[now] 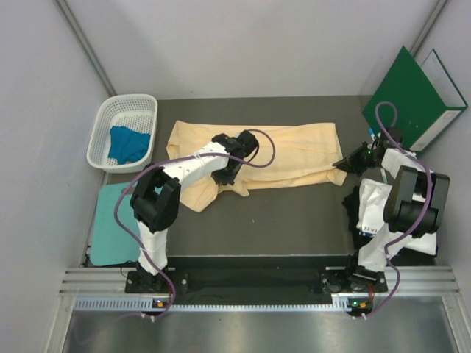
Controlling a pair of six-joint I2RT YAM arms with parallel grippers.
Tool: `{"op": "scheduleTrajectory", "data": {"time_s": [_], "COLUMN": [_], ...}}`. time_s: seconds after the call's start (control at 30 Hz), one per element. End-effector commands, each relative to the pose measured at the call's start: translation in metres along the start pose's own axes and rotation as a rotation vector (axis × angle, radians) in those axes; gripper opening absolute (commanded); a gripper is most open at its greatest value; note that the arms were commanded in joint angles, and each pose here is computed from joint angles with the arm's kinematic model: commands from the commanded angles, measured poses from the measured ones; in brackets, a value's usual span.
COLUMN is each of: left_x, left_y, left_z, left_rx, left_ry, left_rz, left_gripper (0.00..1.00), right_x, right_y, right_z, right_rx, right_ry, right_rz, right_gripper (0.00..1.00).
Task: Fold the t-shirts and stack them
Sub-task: Grap the side of the flattened tshirt closest away from the robot with both arms
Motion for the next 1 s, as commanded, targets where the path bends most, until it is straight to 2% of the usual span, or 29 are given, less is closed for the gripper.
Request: {"op": "scheduleTrajectory", "data": {"time_s": [0.0, 0.07, 0.1, 0.17, 0.3, 0.67, 0.87, 0.97], "left_x": [0.029, 0.035, 0.044, 0.040, 0.028, 0.019, 0.021, 0.027], "left_y": [-0.007, -0.016, -0.011, -0.014, -0.015, 0.042, 0.067, 0.074], "left_z": [0.046, 0.058, 0.067, 0.065, 0.037, -0.046, -0.076, -0.073], "left_rx": [-0.055, -0.023, -0.041, 0.001, 0.086, 0.161, 0.203, 0.168], "left_ry": [-0.039, -0.054, -0.017, -0.003, 0.013, 0.152, 0.098, 0.071], "left_rz": [0.134, 0.160, 0.149, 0.119, 0.013, -0.175, -0.178, -0.159], "left_gripper": [0.00, 0.00, 0.00, 0.00, 0.00, 0.00, 0.00, 0.00], "right_x": [0.019, 0.022, 0.023, 0.027, 0.030, 0.019, 0.003, -0.002], "right_y": [-0.004, -0.007, -0.008, -0.007, -0.004, 0.008, 0.010, 0.008], "right_z": [0.016, 0.021, 0.021, 0.023, 0.022, 0.001, -0.012, -0.015], "right_rx": [-0.011, -0.003, 0.003, 0.009, 0.031, 0.090, 0.124, 0.134], "right_ry": [0.080, 0.084, 0.084, 0.090, 0.102, 0.173, 0.199, 0.199], "right_rz": [0.048, 0.052, 0.050, 0.059, 0.058, -0.016, -0.051, -0.048], "right_gripper": [0.01, 0.01, 0.01, 0.01, 0.02, 0.02, 0.03, 0.03]}}
Point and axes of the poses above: each gripper's point midway between its finger pads, its own y axis back along the fingers, its own x axis along the line the jaws close on, z = x × y, the point moved 9 cm from there along y, back along the fingers, and after that the axes turned 6 degrees about -y, right-handed, at the moved point
